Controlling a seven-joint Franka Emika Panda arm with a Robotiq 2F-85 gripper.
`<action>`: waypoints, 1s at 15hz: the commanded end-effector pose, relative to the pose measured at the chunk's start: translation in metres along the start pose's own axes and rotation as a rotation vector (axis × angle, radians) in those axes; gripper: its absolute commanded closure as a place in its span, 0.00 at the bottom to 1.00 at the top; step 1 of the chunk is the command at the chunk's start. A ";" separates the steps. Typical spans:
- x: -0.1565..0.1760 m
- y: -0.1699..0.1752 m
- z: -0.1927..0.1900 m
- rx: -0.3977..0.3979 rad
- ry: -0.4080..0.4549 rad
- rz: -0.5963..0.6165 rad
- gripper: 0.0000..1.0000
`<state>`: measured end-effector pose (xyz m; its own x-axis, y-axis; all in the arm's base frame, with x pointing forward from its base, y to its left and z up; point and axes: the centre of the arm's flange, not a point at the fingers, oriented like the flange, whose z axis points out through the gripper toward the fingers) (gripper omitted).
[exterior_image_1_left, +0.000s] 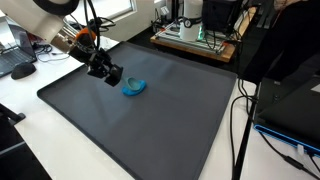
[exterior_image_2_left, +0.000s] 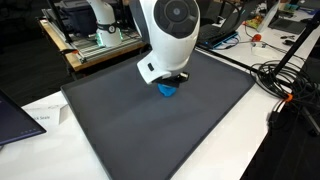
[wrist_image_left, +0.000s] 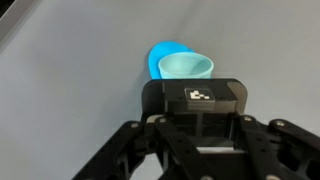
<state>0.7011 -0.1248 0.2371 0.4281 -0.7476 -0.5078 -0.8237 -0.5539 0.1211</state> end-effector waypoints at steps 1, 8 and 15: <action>0.025 -0.007 0.019 -0.002 0.154 0.026 0.78; 0.029 -0.001 0.021 -0.007 0.165 0.094 0.78; 0.019 0.016 0.019 0.015 0.117 0.281 0.78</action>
<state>0.7006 -0.1243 0.2380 0.2982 -0.8375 -0.4579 -0.8806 -0.4265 0.2065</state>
